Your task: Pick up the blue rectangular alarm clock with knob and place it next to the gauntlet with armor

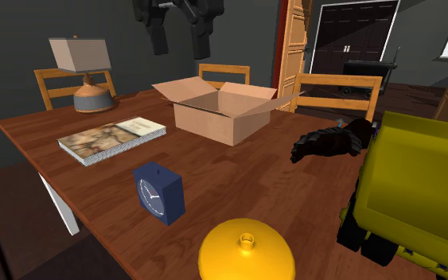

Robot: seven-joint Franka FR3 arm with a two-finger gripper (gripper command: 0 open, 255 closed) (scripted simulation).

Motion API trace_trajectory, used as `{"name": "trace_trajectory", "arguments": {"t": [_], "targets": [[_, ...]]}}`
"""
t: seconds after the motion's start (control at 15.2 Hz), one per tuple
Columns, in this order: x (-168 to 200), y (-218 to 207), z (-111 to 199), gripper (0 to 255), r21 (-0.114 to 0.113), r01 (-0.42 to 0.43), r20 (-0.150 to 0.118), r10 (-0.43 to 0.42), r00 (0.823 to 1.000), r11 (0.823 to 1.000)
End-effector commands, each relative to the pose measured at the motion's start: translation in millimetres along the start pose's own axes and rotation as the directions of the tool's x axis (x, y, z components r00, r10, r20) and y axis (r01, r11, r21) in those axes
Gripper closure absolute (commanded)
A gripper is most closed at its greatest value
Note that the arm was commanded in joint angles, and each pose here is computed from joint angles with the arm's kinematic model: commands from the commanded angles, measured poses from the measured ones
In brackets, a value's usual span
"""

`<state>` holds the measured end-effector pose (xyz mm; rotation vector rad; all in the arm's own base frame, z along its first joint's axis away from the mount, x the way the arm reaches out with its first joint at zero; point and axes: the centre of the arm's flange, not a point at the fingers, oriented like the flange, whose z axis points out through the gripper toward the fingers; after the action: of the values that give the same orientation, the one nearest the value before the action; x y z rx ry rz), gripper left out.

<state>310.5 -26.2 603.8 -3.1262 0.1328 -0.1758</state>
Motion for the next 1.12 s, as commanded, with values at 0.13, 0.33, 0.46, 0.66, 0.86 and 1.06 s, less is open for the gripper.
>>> {"name": "trace_trajectory", "arguments": {"t": [0.13,0.33,0.46,0.66,0.86,1.06], "targets": [[-8.8,-8.5,23.3,0,-0.009,-0.139,0.007,0.139,0.990,0.990],[-19.9,-23.0,58.3,0,-0.025,-0.341,0.015,0.341,0.940,0.940],[-25.7,-33.6,81.7,0,-0.036,-0.468,0.019,0.469,0.883,0.883],[-32.0,-50.4,116.9,0,-0.054,-0.640,0.021,0.642,0.766,0.766],[-35.1,-67.6,152.3,0,-0.071,-0.785,0.019,0.787,0.616,0.616],[-35.0,-84.8,187.9,0,-0.088,-0.894,0.014,0.898,0.439,0.439]]}}
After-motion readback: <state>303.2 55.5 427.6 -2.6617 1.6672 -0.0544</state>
